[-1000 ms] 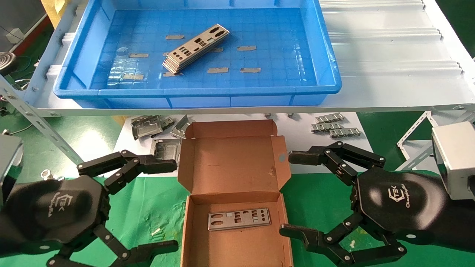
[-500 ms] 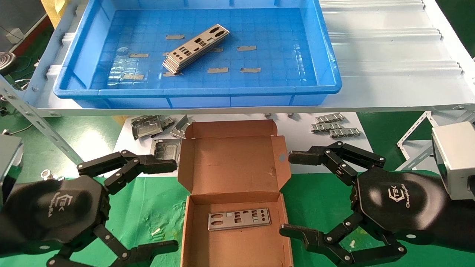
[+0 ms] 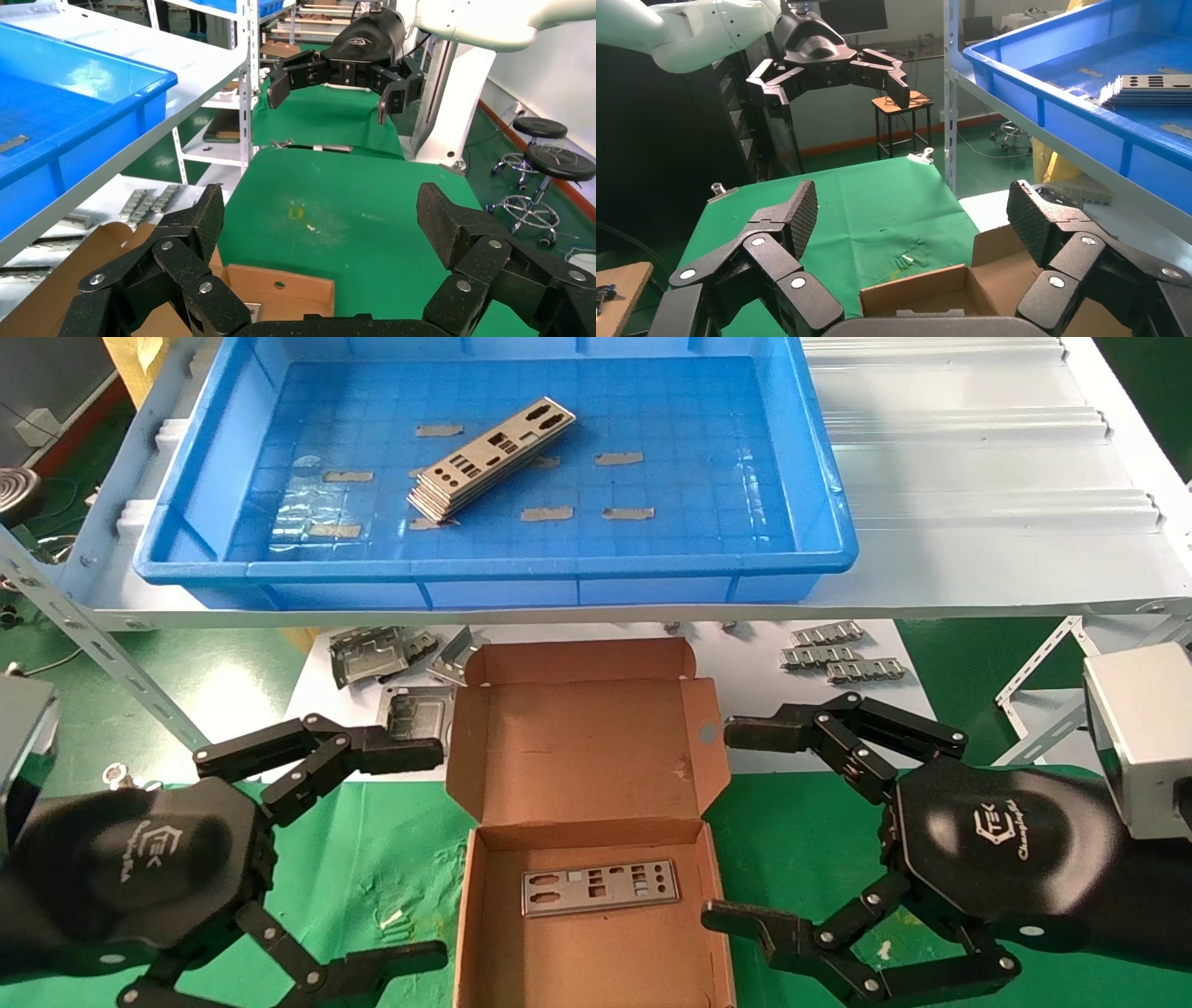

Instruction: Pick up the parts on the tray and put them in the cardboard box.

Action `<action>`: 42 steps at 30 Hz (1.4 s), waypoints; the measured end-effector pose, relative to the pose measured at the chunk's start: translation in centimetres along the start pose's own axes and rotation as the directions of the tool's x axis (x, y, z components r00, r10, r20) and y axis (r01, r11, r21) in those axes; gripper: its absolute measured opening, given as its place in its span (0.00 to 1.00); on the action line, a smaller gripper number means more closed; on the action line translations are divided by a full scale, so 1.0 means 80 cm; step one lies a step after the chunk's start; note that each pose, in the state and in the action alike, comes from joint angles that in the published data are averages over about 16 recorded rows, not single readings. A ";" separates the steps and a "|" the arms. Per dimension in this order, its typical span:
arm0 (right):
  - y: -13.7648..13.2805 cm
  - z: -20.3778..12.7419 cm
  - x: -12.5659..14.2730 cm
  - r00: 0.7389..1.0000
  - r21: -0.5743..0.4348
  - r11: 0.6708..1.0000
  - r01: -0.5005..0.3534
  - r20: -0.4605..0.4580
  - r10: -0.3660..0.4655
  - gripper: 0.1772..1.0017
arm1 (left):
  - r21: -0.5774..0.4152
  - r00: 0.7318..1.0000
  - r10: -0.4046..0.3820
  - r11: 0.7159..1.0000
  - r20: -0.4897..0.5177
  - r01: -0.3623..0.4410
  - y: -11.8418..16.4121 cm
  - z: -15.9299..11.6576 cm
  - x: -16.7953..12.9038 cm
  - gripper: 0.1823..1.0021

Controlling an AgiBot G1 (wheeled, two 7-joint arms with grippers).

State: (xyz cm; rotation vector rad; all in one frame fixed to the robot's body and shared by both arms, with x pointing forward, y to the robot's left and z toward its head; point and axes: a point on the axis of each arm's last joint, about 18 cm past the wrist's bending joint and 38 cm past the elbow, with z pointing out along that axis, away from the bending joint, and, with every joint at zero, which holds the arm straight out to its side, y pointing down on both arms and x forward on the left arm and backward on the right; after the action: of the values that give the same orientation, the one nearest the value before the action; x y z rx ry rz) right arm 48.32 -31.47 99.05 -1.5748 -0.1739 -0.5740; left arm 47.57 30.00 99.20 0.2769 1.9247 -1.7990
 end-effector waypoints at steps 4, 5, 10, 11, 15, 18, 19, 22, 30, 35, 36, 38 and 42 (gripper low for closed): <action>0.000 0.000 0.000 1.000 0.000 1.000 0.000 0.000 0.000 1.00 | 0.000 1.000 0.000 1.000 0.000 0.000 0.000 0.000 0.000 1.00; 0.000 0.000 0.000 1.000 0.000 1.000 0.000 0.000 0.000 1.00 | 0.000 1.000 0.000 1.000 0.000 0.000 0.000 0.000 0.000 1.00; 0.000 0.000 0.000 1.000 0.000 1.000 0.000 0.000 0.000 1.00 | 0.000 1.000 0.000 1.000 0.000 0.000 0.000 0.000 0.000 1.00; 0.000 0.000 0.000 1.000 0.000 1.000 0.000 0.000 0.000 1.00 | 0.000 1.000 0.000 1.000 0.000 0.000 0.000 0.000 0.000 1.00; 0.000 0.000 0.000 1.000 0.000 1.000 0.000 0.000 0.000 1.00 | 0.000 1.000 0.000 1.000 0.000 0.000 0.000 0.000 0.000 1.00; 0.000 0.000 0.000 1.000 0.000 1.000 0.000 0.000 0.000 1.00 | 0.000 1.000 0.000 1.000 0.000 0.000 0.000 0.000 0.000 1.00; 0.000 0.000 0.000 1.000 0.000 1.000 0.000 0.000 0.000 1.00 | 0.000 1.000 0.000 1.000 0.000 0.000 0.000 0.000 0.000 1.00; 0.000 0.000 0.000 1.000 0.000 1.000 0.000 0.000 0.000 1.00 | 0.000 1.000 0.000 1.000 0.000 0.000 0.000 0.000 0.000 1.00; 0.000 0.000 0.000 1.000 0.000 1.000 0.000 0.000 0.000 1.00 | 0.000 1.000 0.000 1.000 0.000 0.000 0.000 0.000 0.000 1.00; 0.000 0.000 0.000 1.000 0.000 1.000 0.000 0.000 0.000 1.00 | 0.000 1.000 0.000 1.000 0.000 0.000 0.000 0.000 0.000 1.00; 0.000 0.000 0.000 1.000 0.000 1.000 0.000 0.000 0.000 1.00 | 0.000 1.000 0.000 1.000 0.000 0.000 0.000 0.000 0.000 1.00; 0.000 0.000 0.000 1.000 0.000 1.000 0.000 0.000 0.000 1.00 | 0.000 1.000 0.000 1.000 0.000 0.000 0.000 0.000 0.000 1.00; 0.000 0.000 0.000 1.000 0.000 1.000 0.000 0.000 0.000 1.00 | 0.000 1.000 0.000 1.000 0.000 0.000 0.000 0.000 0.000 1.00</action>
State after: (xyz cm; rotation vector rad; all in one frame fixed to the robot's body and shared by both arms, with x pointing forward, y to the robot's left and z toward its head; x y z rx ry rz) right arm 48.32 -31.47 99.05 -1.5748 -0.1740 -0.5740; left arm 47.57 30.00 99.20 0.2769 1.9247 -1.7990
